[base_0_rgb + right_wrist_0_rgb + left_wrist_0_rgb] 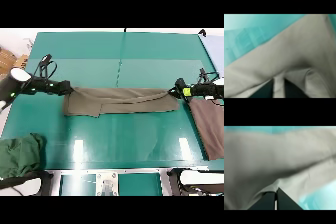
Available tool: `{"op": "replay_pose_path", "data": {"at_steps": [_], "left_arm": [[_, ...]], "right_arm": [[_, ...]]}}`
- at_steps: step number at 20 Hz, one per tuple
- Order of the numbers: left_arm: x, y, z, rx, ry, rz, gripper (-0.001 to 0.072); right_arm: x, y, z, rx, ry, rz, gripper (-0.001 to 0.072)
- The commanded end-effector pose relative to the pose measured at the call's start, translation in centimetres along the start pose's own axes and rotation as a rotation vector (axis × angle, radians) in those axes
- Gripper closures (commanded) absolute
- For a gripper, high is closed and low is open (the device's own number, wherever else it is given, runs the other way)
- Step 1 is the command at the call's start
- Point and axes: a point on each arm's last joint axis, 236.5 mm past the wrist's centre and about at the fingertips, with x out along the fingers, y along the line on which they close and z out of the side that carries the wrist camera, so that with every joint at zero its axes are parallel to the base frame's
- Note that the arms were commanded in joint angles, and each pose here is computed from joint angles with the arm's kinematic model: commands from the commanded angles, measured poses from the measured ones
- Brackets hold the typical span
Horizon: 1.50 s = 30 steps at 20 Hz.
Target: Fold the shirts.
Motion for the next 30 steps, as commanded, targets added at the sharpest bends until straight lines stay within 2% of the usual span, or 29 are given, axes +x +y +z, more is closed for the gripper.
{"op": "replay_pose_path", "data": {"at_steps": [1, 2, 4, 6, 9, 10, 11, 12, 13, 20, 21, 22, 24, 25, 30], "left_arm": [[3.9, 2.7, 4.3, -0.052, -0.097, 0.018, 0.0174], [3.9, 3.1, 5.4, -0.064, -0.13, 0.028, 0.0017], [2.7, 3.4, 7.3, -0.08, -0.182, 0.034, 0.0026], [1.0, 3.1, 8.2, -0.112, -0.188, 0.014, 0.0026], [-0.8, 2.0, 7.9, -0.108, -0.122, -0.037, 0.0027], [-1.1, 1.3, 7.4, -0.098, -0.084, -0.057, 0.009], [-1.4, 0.7, 6.9, -0.089, -0.052, -0.076, 0.029], [-1.7, 0.1, 6.4, -0.076, -0.022, -0.091, 0.0569], [-1.9, -0.3, 6.0, -0.069, 0.001, -0.103, 0.0682], [-1.4, -3.6, 3.5, -0.047, 0.104, -0.181, 0.0681], [-0.8, -4.7, 3.1, -0.029, 0.117, -0.19, 0.0681], [-0.2, -5.9, 2.7, -0.007, 0.126, -0.199, 0.0681], [1.2, -8.3, 2.4, 0.041, 0.112, -0.206, 0.0681], [1.9, -9.4, 2.3, 0.063, 0.103, -0.207, 0.0681], [8.0, -14.6, -1.4, 0.11, 0.153, -0.231, 0.0681]], "right_arm": [[2.3, -1.2, 2.8, 0.029, -0.029, -0.01, 0.0421], [1.7, -1.3, 3.6, 0.031, -0.043, -0.006, 0.0376], [-0.3, -1.7, 4.8, -0.002, -0.045, -0.004, 0.0368], [-2.1, -3.2, 4.9, -0.049, -0.011, -0.037, 0.0227], [-3.0, -6.3, 3.0, -0.08, 0.097, -0.082, 0.0166], [-3.0, -6.9, 2.3, -0.089, 0.136, -0.078, 0.0166], [-2.7, -7.5, 1.7, -0.097, 0.17, -0.073, 0.0166], [-2.3, -7.8, 1.2, -0.108, 0.198, -0.068, 0.0166], [-1.8, -8.2, 0.8, -0.111, 0.222, -0.065, 0.0166], [4.0, -8.1, -2.8, -0.102, 0.387, 0.025, 0.0167], [4.6, -8.1, -2.8, -0.104, 0.383, 0.02, 0.0249], [4.9, -8.0, -2.5, -0.117, 0.365, 0.016, 0.0427], [4.6, -7.1, -1.2, -0.138, 0.331, 0.033, 0.0678], [4.1, -6.5, -0.5, -0.157, 0.321, 0.039, 0.0697], [-2.3, -0.3, 0.4, -0.294, 0.313, 0.093, 0.0697]]}}
